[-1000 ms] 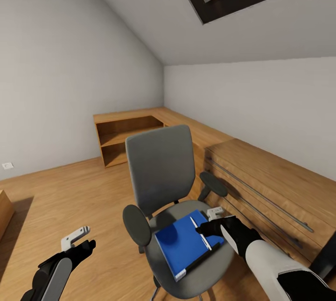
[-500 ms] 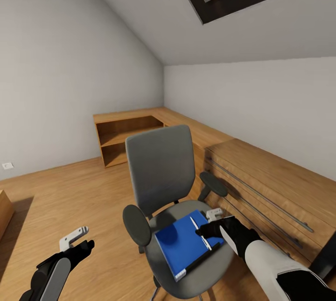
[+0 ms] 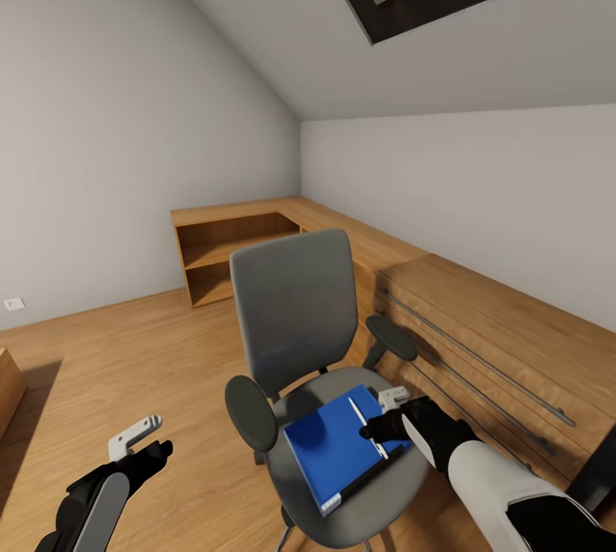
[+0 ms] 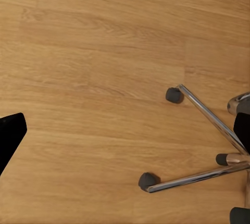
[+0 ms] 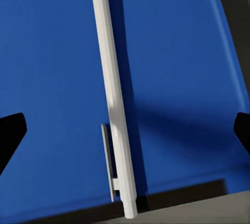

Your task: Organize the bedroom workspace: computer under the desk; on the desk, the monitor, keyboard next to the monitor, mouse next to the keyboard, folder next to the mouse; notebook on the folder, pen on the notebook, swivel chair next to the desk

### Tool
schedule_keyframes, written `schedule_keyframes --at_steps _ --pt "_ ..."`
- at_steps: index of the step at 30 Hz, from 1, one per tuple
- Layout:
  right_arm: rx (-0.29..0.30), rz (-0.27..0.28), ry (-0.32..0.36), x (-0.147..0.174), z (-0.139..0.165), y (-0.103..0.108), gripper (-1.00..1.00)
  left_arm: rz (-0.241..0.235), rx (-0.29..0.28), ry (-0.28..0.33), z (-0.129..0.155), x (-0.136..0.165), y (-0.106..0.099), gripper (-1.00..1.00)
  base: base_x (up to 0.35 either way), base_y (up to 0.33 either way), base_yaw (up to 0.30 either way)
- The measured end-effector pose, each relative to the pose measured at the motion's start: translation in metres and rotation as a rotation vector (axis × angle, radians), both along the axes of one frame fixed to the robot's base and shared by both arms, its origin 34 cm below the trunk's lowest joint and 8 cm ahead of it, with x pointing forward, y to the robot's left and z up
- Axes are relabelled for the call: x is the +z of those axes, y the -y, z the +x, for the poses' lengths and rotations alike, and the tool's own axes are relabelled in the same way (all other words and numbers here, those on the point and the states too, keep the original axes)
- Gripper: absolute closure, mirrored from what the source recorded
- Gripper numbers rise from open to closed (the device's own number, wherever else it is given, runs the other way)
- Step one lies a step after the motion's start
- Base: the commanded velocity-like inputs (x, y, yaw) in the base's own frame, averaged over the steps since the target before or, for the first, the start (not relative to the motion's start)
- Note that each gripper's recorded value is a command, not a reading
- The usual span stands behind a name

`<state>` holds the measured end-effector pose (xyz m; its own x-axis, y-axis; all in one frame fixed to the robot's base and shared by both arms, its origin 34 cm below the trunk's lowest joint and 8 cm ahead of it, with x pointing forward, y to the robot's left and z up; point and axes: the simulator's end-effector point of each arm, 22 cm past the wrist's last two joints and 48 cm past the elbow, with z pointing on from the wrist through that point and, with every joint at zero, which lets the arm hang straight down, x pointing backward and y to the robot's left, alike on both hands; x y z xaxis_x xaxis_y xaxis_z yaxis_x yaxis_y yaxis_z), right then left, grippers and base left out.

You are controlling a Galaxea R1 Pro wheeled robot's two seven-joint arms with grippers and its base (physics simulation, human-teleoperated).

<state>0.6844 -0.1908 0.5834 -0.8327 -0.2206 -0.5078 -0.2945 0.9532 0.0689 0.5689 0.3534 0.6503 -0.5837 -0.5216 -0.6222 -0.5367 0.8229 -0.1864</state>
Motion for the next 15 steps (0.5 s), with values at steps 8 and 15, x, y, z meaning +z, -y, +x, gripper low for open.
schedule_keyframes --at_steps 8,15 --pt "0.002 0.005 -0.008 0.001 -0.001 -0.006 -1.00 -0.012 0.003 0.006 0.002 0.002 0.002 -1.00 0.000 0.000 0.000" --pt "0.018 0.017 -0.008 0.002 -0.002 -0.020 -1.00 -0.037 0.020 0.010 0.001 0.002 0.007 -1.00 0.000 0.000 0.000"
